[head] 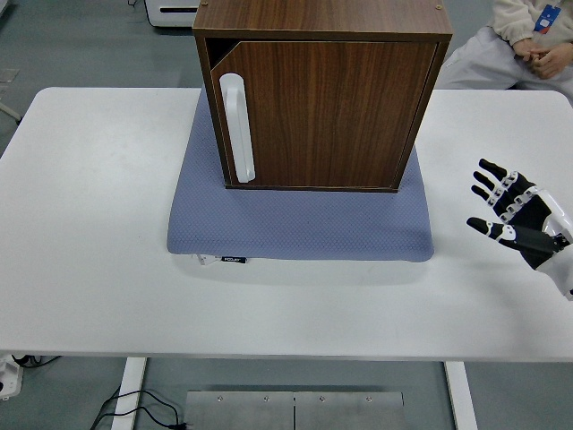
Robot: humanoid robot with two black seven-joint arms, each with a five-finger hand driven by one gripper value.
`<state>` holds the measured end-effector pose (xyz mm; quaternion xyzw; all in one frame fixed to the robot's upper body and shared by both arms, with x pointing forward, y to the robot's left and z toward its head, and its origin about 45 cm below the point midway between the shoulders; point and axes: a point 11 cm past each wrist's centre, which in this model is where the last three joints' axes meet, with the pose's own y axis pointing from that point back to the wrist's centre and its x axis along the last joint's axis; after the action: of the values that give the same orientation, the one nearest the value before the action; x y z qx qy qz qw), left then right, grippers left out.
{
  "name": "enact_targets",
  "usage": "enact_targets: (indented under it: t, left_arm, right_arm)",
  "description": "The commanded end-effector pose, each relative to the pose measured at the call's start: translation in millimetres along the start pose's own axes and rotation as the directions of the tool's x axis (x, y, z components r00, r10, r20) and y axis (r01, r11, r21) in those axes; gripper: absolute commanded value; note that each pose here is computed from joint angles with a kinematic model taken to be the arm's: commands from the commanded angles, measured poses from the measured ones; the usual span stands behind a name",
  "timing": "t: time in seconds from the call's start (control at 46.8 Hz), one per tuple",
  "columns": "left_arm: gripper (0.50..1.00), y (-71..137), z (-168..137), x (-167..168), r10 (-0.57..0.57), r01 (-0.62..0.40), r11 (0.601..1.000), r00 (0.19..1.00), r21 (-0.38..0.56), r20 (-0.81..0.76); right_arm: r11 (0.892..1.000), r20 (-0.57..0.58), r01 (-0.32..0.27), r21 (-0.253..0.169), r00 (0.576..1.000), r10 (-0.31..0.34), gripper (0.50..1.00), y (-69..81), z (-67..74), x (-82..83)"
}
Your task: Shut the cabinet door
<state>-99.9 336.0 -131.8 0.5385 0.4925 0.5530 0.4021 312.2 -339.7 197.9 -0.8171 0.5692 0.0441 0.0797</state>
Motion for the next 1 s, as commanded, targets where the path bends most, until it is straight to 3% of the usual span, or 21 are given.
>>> enact_targets:
  t: [0.0,0.107,0.385,0.833,0.983]
  left_arm:
    - [1.000,0,0,0,0.000,0.000,1.000,1.000,0.000,0.000]
    - [1.000,0,0,0,0.000,0.000,1.000,1.000,0.000,-0.001]
    - [1.000,0,0,0,0.000,0.000,1.000,1.000,0.000,0.000]
    - [1.000,0,0,0,0.000,0.000,1.000,1.000,0.000,0.000]
    - [1.000,0,0,0,0.000,0.000,1.000,1.000,0.000,0.000]
  right_arm:
    - [0.999,0.011,-0.032,-0.003,0.999,0.032,1.000,3.4,0.7,8.4]
    - [0.998,0.034,-0.055,0.000,0.998,0.055,1.000,5.6,0.2,16.6]
    - [0.986,0.138,-0.166,-0.017,0.976,0.167,1.000,30.7,11.3,48.9]
    - [0.977,0.218,-0.211,-0.045,0.952,0.215,1.000,79.1,25.0,66.8]
    - [0.973,0.228,-0.224,-0.050,0.946,0.230,1.000,86.1,28.4,68.8]
